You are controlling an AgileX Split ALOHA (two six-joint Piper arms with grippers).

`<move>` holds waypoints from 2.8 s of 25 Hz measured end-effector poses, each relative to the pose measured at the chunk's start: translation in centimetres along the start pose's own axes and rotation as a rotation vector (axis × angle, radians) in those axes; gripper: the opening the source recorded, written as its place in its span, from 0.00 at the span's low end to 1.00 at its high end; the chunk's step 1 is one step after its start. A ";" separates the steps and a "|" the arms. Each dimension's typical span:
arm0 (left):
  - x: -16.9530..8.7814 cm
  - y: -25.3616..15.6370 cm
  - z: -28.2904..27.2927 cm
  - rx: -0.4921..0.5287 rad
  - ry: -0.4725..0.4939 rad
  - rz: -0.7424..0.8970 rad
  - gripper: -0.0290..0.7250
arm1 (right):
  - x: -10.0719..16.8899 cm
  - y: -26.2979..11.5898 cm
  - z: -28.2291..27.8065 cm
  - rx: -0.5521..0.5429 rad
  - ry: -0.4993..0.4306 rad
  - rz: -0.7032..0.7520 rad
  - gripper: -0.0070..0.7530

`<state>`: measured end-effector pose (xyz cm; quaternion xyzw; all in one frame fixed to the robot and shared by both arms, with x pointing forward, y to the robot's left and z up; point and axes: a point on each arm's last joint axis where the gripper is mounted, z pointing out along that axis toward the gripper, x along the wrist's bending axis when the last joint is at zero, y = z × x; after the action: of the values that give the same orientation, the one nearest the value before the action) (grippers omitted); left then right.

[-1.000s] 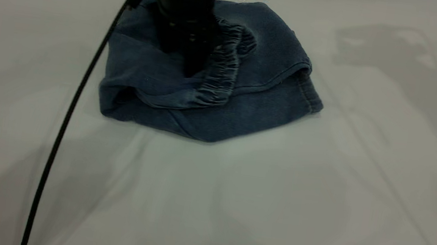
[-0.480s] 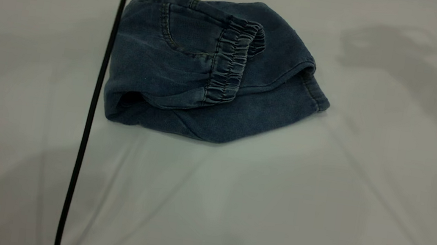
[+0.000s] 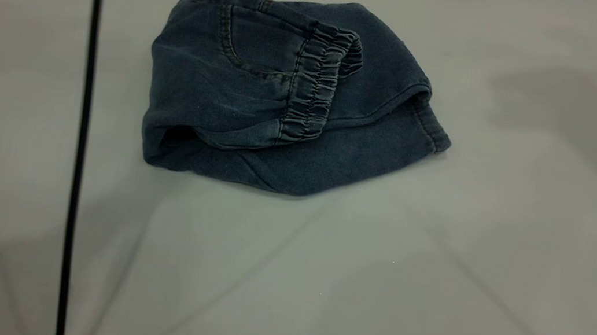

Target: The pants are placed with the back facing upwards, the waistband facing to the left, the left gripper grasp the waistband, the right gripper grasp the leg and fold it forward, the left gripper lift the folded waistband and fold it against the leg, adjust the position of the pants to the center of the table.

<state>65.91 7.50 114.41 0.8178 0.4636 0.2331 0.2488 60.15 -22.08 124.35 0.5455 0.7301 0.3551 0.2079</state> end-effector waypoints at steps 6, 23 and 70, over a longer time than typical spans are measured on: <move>0.6 0.4 -7.9 -0.122 -0.056 -0.101 0.73 | 2.1 -0.7 -8.4 -0.143 0.066 0.001 0.71; 0.6 -13.8 -22.3 -0.071 -0.175 -0.120 0.73 | 7.2 -18.7 -19.1 -0.141 0.354 -0.039 0.71; -1.6 -40.7 -21.0 -0.184 -0.188 -0.065 0.73 | 4.0 -39.2 -15.2 -0.260 -0.053 -0.087 0.71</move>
<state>26.19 28.25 104.93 0.7943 0.4413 0.1887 0.3725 22.96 -28.76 105.49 0.4908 0.6952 0.4229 0.3113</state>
